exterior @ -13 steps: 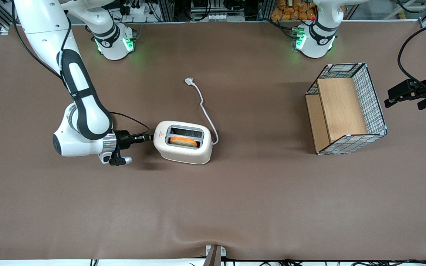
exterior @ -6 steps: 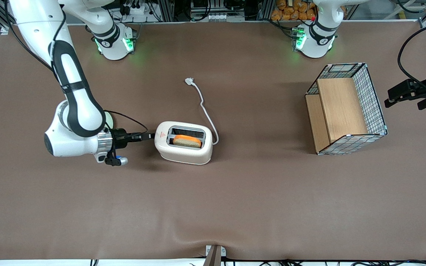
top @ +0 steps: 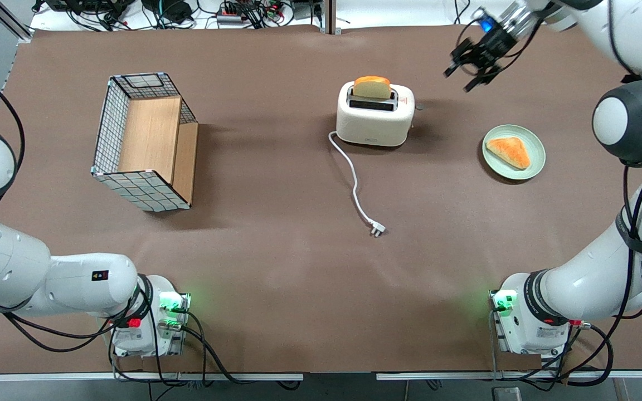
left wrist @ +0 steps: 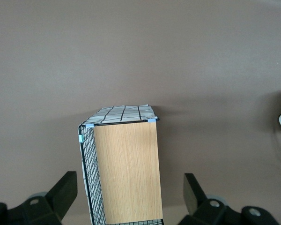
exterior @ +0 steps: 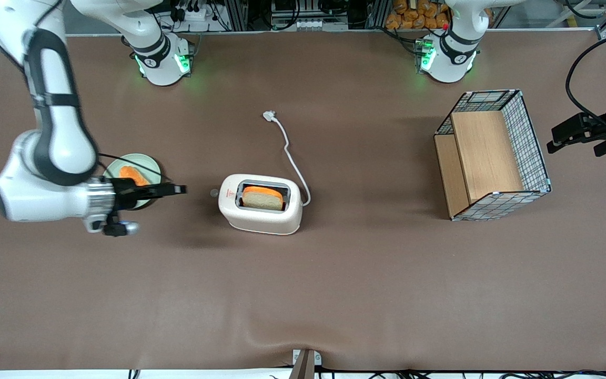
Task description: Press toaster button with right arm
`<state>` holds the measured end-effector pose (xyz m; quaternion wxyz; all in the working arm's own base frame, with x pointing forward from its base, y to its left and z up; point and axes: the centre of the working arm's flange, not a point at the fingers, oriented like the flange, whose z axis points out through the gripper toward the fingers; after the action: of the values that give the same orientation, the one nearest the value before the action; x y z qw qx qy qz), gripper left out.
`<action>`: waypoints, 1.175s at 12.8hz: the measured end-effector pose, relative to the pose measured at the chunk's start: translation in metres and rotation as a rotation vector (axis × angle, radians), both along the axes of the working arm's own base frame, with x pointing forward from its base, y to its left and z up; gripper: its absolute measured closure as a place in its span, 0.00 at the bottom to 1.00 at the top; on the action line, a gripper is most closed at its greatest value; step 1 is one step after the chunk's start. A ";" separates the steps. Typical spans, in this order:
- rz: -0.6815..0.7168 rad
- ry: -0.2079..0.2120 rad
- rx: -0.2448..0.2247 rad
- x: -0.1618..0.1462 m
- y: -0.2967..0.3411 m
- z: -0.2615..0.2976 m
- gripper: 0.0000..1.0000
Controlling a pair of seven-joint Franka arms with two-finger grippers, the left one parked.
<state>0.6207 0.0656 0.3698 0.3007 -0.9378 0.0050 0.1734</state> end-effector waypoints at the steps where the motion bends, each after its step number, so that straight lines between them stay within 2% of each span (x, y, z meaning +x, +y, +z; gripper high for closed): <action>1: 0.014 -0.005 -0.028 0.002 -0.014 0.016 0.00; 3: 0.051 -0.030 -0.105 0.007 -0.032 0.044 0.00; 4: 0.072 -0.057 -0.160 0.010 -0.038 0.060 0.00; 7: 0.126 -0.157 -0.358 0.004 -0.062 0.121 0.00; 9: 0.138 -0.229 -0.464 -0.009 -0.077 0.166 0.00; 11: 0.128 -0.270 -0.505 -0.021 -0.085 0.198 0.00; 15: 0.057 -0.281 -0.536 -0.033 -0.098 0.221 0.00</action>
<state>0.5881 -0.0322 0.5907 0.0354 -0.9983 -0.0173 0.0427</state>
